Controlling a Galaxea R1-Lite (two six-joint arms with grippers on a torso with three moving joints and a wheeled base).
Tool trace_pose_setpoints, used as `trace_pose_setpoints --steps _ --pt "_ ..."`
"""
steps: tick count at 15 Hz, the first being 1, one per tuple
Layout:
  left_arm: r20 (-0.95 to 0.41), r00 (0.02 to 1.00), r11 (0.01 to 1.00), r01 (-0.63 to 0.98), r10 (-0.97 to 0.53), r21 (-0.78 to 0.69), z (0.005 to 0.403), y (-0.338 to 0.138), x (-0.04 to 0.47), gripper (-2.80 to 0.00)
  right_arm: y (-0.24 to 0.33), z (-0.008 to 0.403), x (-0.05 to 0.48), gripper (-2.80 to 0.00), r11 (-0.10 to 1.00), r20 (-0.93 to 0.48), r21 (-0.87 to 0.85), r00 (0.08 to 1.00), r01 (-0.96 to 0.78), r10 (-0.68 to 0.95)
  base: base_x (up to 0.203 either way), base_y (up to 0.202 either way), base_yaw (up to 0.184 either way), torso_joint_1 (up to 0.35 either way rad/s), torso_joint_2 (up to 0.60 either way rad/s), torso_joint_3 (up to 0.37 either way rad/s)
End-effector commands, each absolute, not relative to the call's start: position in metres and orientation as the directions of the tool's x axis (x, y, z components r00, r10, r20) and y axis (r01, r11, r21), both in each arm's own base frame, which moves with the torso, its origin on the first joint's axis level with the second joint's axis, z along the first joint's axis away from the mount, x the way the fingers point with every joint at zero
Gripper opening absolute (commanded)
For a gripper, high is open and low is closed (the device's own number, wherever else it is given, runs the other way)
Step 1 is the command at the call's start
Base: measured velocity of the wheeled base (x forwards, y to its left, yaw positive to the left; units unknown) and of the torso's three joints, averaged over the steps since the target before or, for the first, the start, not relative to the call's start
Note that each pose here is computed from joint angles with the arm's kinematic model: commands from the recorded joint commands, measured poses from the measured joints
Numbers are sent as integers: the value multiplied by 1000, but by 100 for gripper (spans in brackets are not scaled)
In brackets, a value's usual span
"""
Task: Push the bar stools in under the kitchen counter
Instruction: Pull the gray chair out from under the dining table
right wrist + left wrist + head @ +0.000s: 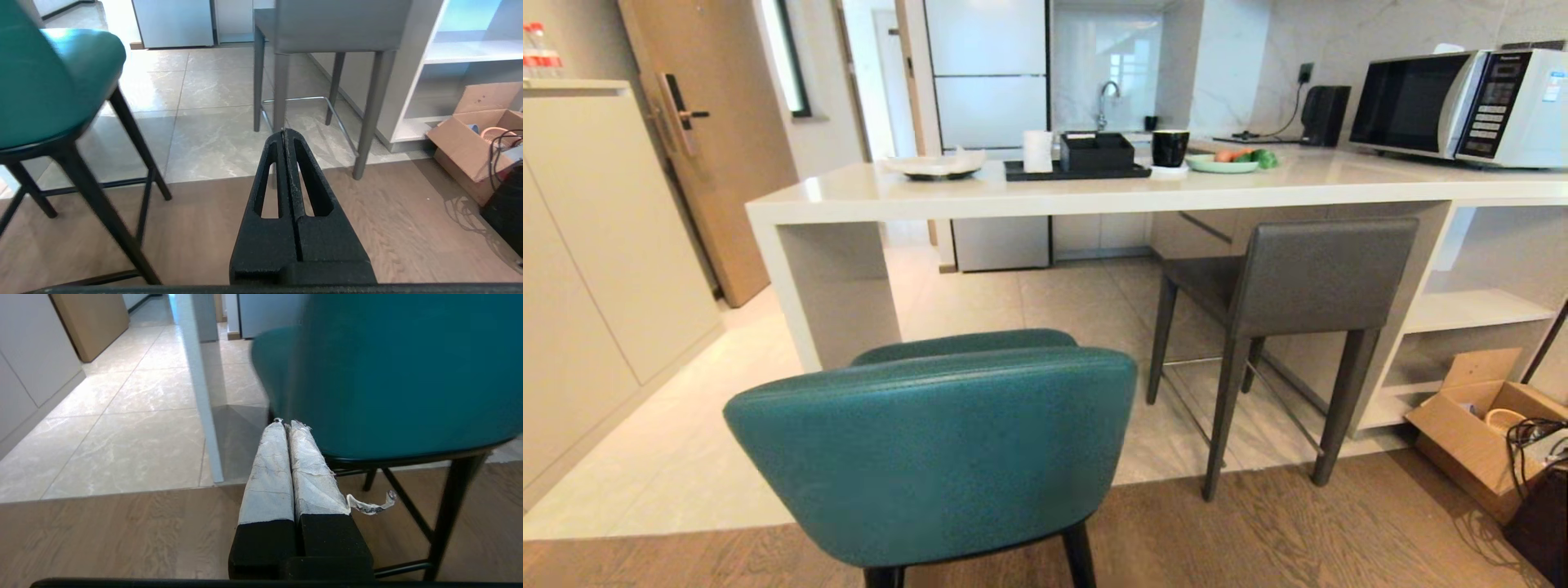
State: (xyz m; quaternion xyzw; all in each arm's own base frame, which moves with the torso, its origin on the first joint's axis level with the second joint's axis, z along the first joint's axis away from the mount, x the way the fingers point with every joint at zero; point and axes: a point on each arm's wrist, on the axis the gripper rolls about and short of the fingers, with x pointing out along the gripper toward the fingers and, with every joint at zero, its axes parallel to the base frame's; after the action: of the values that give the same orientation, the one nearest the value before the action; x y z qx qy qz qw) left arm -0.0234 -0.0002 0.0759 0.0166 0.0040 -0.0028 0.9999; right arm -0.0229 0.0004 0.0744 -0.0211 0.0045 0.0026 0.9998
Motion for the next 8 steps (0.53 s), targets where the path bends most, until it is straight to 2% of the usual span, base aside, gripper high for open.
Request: trace_pose_setpoints --steps 1,8 --pt "-9 1000 999 6 -6 34 76 0 -23 -280 0 74 -23 -280 999 -9 -43 1000 -5 5 0 -196 0 1 2 7" --pt "-9 1000 1000 5 -5 30 76 0 -23 -280 0 74 -23 -280 999 -9 -43 1000 -5 5 0 -195 2 3 3 2"
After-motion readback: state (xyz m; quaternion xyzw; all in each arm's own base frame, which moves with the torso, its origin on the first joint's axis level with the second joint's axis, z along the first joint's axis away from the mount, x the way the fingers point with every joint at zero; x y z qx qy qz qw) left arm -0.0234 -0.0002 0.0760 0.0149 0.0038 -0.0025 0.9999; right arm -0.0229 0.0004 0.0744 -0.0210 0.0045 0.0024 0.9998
